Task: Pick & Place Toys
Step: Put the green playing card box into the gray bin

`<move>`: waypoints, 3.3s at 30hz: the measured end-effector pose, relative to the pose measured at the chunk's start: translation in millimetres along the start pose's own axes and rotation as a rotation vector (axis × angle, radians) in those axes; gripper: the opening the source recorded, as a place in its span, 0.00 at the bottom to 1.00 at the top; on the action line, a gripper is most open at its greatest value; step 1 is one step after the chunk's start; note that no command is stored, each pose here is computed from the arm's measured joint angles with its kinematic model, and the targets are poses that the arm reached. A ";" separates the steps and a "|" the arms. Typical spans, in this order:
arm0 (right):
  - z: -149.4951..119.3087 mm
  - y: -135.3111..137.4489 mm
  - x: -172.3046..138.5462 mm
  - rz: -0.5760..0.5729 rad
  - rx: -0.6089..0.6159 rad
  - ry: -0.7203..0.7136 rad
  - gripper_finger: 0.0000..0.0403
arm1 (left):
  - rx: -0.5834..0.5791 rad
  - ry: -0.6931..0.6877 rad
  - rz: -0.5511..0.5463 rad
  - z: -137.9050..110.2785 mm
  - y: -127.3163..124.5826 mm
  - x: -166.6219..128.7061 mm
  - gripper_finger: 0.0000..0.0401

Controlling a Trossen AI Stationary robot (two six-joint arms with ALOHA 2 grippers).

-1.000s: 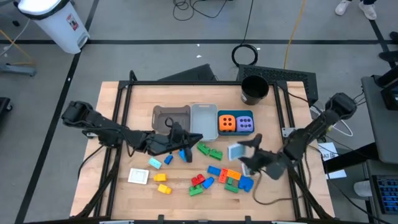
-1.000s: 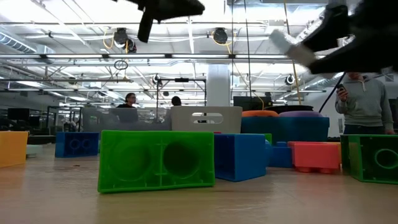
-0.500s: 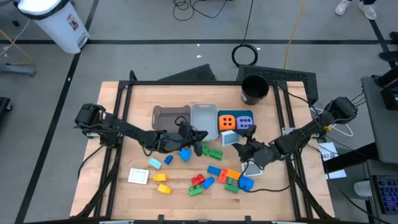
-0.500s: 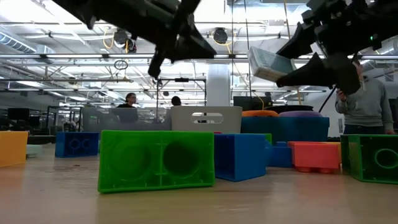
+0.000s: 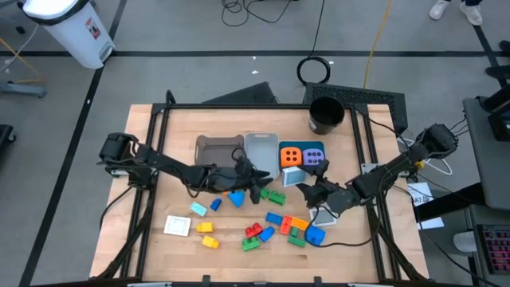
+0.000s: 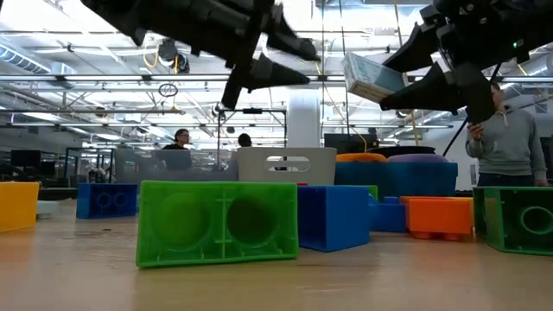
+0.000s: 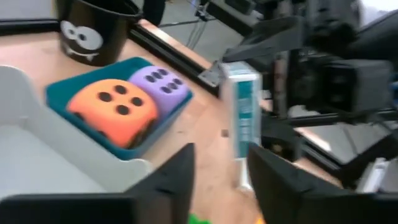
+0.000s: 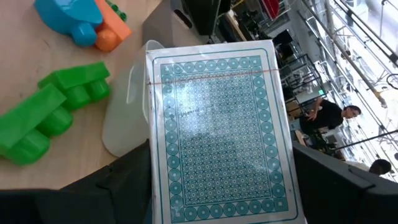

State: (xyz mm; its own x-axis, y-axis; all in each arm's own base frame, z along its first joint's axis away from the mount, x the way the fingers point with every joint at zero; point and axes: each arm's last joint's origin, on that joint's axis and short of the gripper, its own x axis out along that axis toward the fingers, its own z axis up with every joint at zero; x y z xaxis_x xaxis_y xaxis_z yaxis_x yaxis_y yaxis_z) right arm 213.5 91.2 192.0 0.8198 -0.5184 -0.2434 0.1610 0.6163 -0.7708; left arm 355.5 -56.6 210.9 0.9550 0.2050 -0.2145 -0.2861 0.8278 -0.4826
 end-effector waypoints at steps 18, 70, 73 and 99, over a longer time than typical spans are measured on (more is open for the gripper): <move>7.1 -5.1 1.1 -0.028 -0.003 -0.044 0.76 | 0.044 -0.053 -0.030 -2.2 -23.5 41.5 0.76; 9.6 -8.8 10.4 0.121 0.364 -0.132 0.80 | 0.648 0.466 0.436 44.2 54.4 35.1 0.17; 9.6 -8.8 10.4 0.121 0.362 -0.131 0.80 | 0.680 0.487 0.428 42.3 59.9 39.4 0.17; 8.7 -8.5 10.7 0.122 0.351 -0.123 0.81 | 0.605 0.560 0.518 28.0 106.6 62.5 0.36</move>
State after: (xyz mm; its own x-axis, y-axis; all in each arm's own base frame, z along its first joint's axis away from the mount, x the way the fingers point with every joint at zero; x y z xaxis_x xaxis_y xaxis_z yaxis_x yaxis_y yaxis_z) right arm 225.6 85.6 201.0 0.9010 -0.3665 -0.2319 0.2188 0.8457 -0.4867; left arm 386.9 59.1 169.9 0.5019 0.4710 -0.7254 -0.4224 0.8654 0.2696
